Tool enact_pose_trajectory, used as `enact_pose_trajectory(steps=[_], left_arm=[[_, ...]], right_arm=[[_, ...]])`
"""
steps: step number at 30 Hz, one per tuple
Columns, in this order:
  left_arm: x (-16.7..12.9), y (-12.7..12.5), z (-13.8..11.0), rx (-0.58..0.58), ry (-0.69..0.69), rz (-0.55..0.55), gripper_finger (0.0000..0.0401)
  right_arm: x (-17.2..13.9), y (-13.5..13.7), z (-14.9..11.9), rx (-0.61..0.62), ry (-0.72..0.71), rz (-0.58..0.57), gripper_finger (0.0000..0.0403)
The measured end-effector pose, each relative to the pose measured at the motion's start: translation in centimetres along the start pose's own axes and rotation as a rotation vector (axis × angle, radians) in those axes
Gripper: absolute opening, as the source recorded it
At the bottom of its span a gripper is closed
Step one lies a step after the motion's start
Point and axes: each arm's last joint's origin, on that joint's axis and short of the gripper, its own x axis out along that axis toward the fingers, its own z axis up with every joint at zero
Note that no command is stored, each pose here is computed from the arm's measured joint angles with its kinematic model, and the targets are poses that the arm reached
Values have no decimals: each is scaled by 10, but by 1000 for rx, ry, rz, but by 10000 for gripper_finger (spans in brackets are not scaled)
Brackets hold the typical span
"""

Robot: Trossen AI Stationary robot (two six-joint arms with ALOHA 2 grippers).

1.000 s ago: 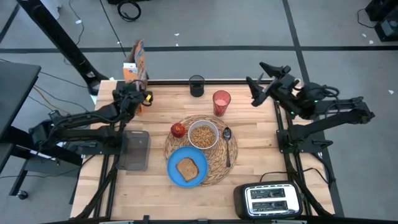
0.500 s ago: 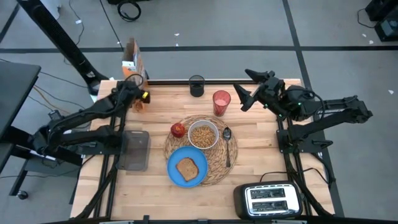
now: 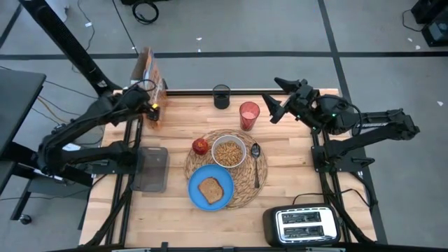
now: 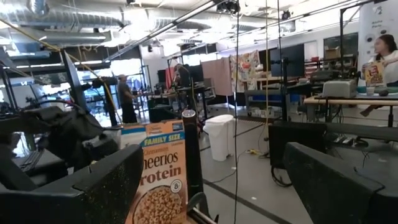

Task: Arrange a breakfast setting
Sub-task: Pour the cereal into the white bowl, then return to Home Position

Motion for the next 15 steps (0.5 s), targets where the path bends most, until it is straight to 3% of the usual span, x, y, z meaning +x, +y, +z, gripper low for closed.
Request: enact_pose_trajectory(steps=[10,15], left_arm=[[-50,22,3,-37,196,-8,318],[-86,30,11,-44,219,-160,318]], right_arm=[[3,-1,-2,94,18,111,381],[3,0,-2,87,25,174,355]])
